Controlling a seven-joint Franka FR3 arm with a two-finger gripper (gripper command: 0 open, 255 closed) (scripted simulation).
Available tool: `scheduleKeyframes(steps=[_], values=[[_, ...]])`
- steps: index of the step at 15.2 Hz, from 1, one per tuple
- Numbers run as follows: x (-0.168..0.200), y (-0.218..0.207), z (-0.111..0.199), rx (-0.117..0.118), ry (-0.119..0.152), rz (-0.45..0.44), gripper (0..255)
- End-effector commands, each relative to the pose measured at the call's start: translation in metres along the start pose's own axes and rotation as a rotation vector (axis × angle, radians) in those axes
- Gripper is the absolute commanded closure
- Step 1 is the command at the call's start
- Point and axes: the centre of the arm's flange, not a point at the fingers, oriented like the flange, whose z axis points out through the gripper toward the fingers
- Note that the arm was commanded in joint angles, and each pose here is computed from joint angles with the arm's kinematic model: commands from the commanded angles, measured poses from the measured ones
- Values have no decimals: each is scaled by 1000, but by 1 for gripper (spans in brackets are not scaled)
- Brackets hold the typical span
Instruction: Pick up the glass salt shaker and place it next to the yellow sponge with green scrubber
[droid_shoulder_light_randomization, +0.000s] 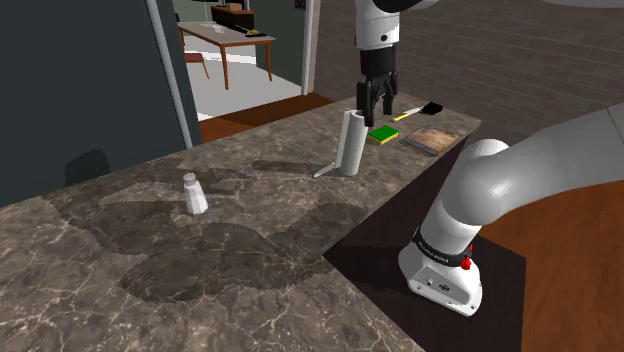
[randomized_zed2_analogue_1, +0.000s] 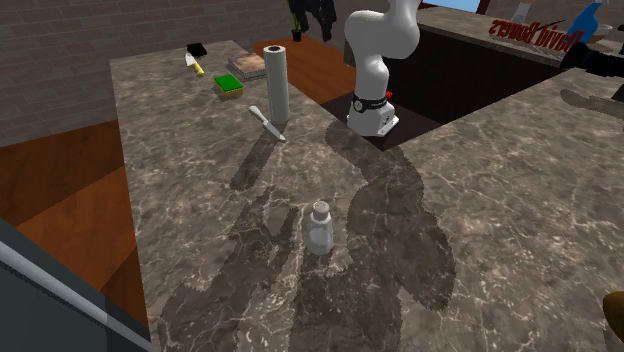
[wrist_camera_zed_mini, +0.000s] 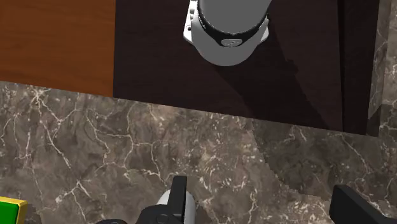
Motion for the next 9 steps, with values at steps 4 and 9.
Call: scheduleKeyframes(steps=[4, 9], values=[[18, -32, 7, 14, 5, 38, 0], [51, -84, 16, 37, 14, 101, 0]])
